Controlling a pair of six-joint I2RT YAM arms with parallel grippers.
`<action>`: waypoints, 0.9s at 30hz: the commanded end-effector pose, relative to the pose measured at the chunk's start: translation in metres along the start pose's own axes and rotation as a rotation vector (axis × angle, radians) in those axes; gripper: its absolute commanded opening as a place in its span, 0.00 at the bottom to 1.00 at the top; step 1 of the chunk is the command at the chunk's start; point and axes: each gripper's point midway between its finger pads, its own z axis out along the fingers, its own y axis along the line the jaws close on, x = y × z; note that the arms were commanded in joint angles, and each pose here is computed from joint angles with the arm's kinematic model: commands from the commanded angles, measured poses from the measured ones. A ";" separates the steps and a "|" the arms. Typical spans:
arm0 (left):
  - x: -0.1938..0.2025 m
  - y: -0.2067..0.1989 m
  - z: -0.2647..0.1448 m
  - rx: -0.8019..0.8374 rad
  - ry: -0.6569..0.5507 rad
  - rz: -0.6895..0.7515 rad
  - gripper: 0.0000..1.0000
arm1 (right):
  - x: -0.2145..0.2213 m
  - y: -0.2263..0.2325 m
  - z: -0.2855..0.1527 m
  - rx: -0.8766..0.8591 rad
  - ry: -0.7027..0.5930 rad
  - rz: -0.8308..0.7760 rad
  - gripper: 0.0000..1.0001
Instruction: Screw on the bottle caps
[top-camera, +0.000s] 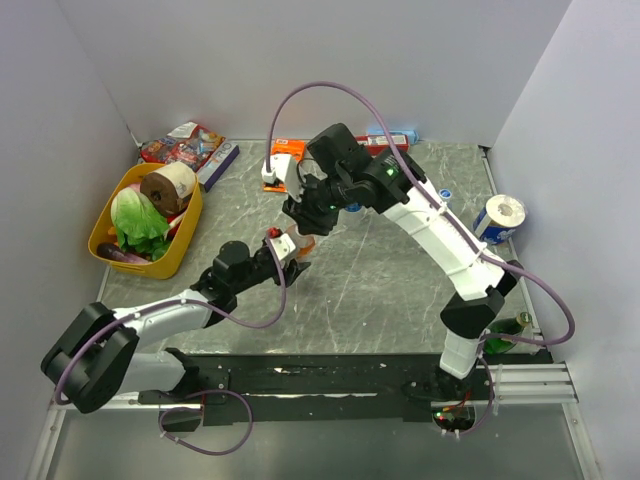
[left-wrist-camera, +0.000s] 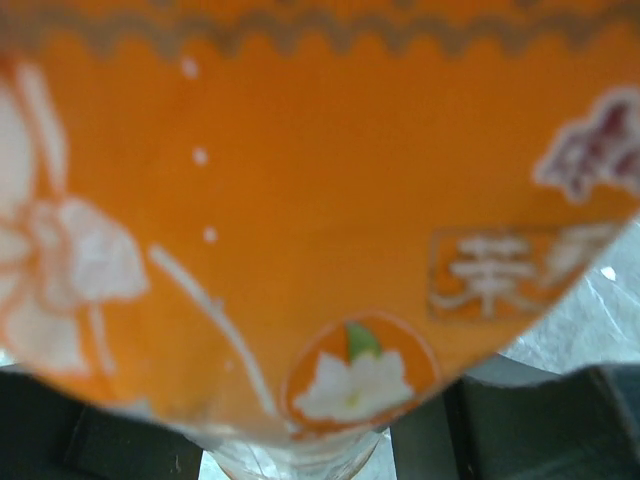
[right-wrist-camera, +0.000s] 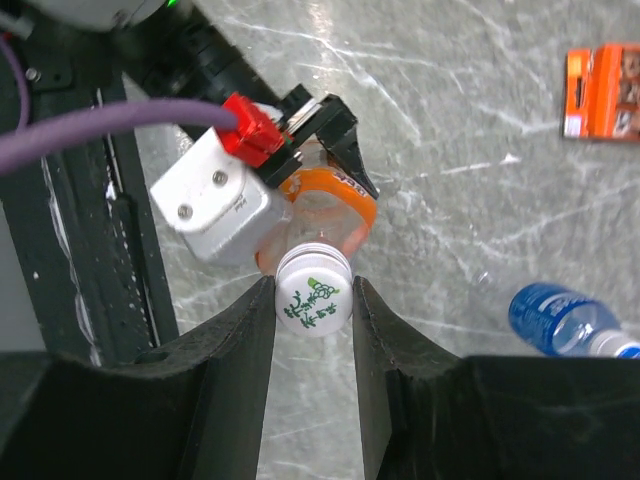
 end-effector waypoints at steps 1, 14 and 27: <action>-0.102 0.033 0.009 -0.157 -0.312 -0.039 0.01 | 0.027 0.014 0.021 -0.027 0.147 0.166 0.24; -0.074 0.017 0.009 -0.104 -0.240 -0.083 0.01 | 0.019 -0.001 0.009 0.052 0.138 0.019 0.39; -0.057 0.004 0.009 -0.038 -0.200 -0.090 0.01 | 0.009 0.000 -0.014 0.087 0.081 0.019 0.69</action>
